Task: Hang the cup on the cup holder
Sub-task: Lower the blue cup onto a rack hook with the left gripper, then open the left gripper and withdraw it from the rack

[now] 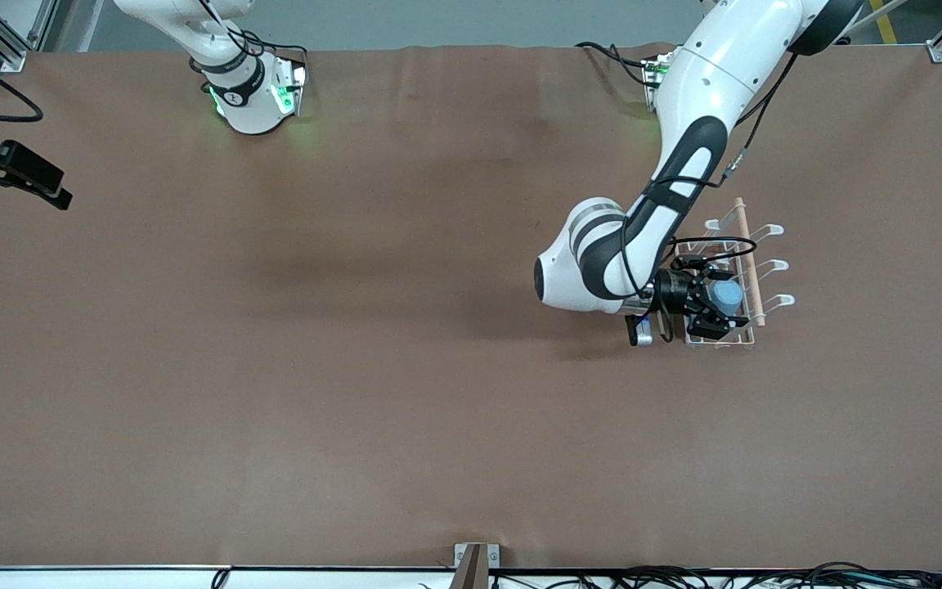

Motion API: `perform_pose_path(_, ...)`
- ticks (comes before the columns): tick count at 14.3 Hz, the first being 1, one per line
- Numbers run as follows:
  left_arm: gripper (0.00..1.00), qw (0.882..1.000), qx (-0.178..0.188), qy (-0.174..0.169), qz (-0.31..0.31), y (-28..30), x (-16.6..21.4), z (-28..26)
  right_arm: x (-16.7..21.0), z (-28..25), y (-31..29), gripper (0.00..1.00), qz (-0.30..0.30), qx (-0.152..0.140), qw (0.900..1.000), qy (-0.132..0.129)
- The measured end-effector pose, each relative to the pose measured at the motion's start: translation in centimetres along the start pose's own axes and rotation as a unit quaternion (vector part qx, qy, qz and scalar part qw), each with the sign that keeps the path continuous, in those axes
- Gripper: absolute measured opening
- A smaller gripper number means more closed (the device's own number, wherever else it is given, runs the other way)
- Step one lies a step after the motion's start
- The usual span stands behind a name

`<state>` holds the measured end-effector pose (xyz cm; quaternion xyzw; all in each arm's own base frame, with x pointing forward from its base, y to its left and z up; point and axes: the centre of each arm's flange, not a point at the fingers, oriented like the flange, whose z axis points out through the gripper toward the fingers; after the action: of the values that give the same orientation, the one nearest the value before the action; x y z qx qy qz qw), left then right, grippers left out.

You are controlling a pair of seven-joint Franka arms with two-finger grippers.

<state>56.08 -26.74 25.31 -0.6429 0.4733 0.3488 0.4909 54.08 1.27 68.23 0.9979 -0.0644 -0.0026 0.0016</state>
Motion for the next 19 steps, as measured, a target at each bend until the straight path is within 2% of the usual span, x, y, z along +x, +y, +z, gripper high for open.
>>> perform_pose_path(2,1.0,0.997,-0.027,0.045,-0.057,-1.6,-2.2,-2.9,-0.4,-0.1,0.6,0.98,-0.003,0.0,1.0,-0.001)
perform_pose_path(4,1.0,0.987,-0.043,0.09,-0.125,-2.9,-4.6,-6.3,-0.4,0.3,1.5,0.99,-0.005,-0.001,1.0,-0.004)
perform_pose_path(6,1.0,0.972,-0.081,0.131,-0.18,-4.2,-7.1,-8.6,-0.3,0.7,2.5,0.99,-0.004,0.0,1.0,-0.004)
perform_pose_path(9,1.0,0.941,-0.15,0.185,-0.241,-7.3,-11.6,-9.1,-0.3,1.1,3.8,0.99,-0.005,0.0,1.0,-0.007)
perform_pose_path(12,1.0,0.896,-0.229,0.256,-0.28,-11.0,-17.8,-7.2,-0.3,1.4,4.2,1.0,-0.004,0.0,1.0,-0.01)
perform_pose_path(14,1.0,0.854,-0.295,0.3,-0.307,-13.3,-23.3,-4.5,-0.2,1.5,4.3,1.0,-0.004,0.0,1.0,-0.008)
perform_pose_path(16,1.0,0.813,-0.346,0.328,-0.335,-14.9,-28.9,-1.4,-0.2,1.4,4.3,1.0,-0.004,0.0,1.0,-0.005)
perform_pose_path(19,1.0,0.76,-0.394,0.357,-0.374,-15.9,-36.2,2.5,0.0,1.2,4.4,1.0,-0.003,0.0,1.0,0.004)
